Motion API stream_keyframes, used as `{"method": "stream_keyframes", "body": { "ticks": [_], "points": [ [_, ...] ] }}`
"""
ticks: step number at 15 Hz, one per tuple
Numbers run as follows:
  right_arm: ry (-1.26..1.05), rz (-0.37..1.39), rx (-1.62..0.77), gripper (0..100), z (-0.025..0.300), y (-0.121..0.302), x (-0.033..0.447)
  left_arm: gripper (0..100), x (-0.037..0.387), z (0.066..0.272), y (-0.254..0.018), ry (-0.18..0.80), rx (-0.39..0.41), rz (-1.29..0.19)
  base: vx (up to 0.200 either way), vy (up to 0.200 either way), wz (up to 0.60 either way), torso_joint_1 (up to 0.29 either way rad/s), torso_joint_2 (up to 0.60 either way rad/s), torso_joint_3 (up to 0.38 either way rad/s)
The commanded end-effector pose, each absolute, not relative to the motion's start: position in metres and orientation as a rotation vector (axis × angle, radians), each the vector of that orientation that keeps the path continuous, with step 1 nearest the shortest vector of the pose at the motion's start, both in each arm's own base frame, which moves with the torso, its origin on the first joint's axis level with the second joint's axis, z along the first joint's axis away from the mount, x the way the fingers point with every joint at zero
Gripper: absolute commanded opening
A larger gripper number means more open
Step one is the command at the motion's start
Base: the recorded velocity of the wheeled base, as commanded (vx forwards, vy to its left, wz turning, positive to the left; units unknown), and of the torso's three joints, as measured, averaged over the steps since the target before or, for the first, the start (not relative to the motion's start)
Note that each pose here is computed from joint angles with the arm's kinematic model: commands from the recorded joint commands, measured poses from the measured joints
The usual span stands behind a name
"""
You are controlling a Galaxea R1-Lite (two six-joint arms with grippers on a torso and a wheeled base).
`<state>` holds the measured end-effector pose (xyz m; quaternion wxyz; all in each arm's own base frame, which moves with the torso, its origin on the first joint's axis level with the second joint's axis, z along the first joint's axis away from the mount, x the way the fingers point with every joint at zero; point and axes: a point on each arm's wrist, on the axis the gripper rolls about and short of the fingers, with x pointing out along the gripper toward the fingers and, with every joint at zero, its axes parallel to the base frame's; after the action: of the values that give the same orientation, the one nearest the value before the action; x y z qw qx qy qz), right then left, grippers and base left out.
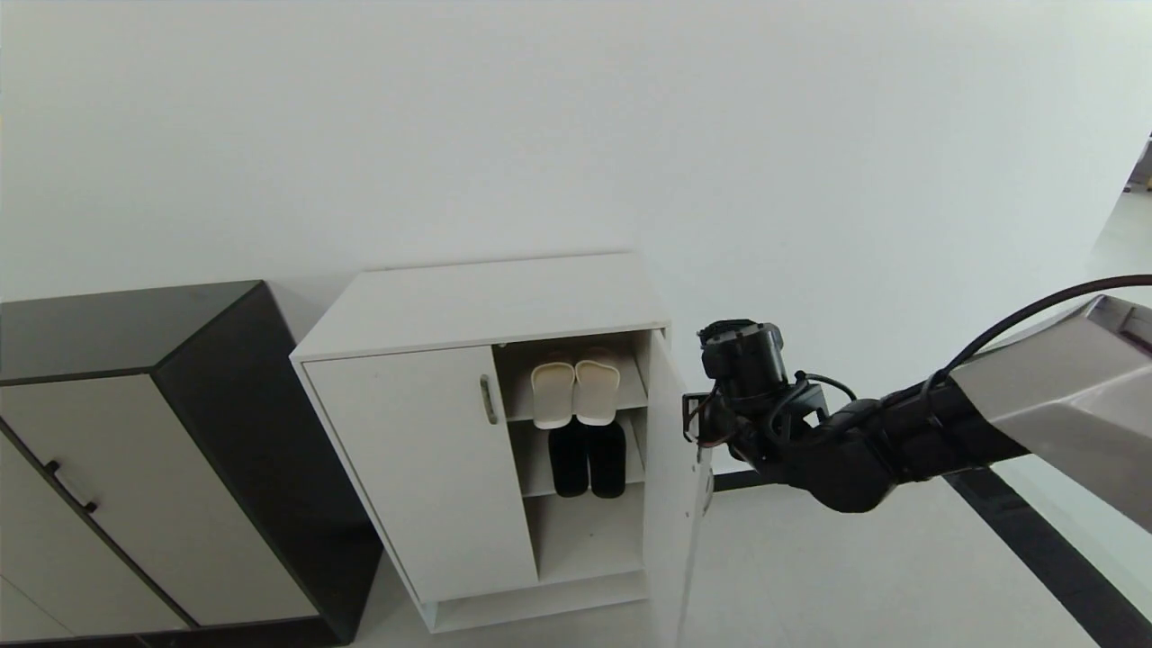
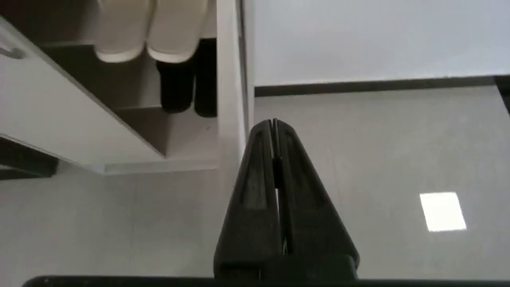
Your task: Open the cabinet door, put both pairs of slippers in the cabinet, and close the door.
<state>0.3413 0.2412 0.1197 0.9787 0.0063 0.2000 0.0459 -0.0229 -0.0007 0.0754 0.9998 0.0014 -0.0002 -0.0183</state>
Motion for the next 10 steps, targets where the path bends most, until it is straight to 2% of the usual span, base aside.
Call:
{"method": "stream_keyframes", "body": {
  "ticks": [1,9,10],
  "points": [
    [0.38,0.125,-0.03,0,0.124,0.238,0.324,0,-0.023,0.075,-0.001,0.0,0.003,-0.037,0.0,0.0,0.0,0.0,0.0,0.0],
    [0.35,0.201,-0.063,0,0.11,0.243,0.309,0,-0.023,0.075,-0.001,0.0,0.002,-0.037,0.0,0.0,0.0,0.0,0.0,0.0],
    [0.352,0.205,-0.064,0,0.109,0.245,0.307,0,-0.023,0.075,-0.001,0.0,0.002,-0.037,0.0,0.0,0.6,0.002,0.0,0.002]
  ]
}}
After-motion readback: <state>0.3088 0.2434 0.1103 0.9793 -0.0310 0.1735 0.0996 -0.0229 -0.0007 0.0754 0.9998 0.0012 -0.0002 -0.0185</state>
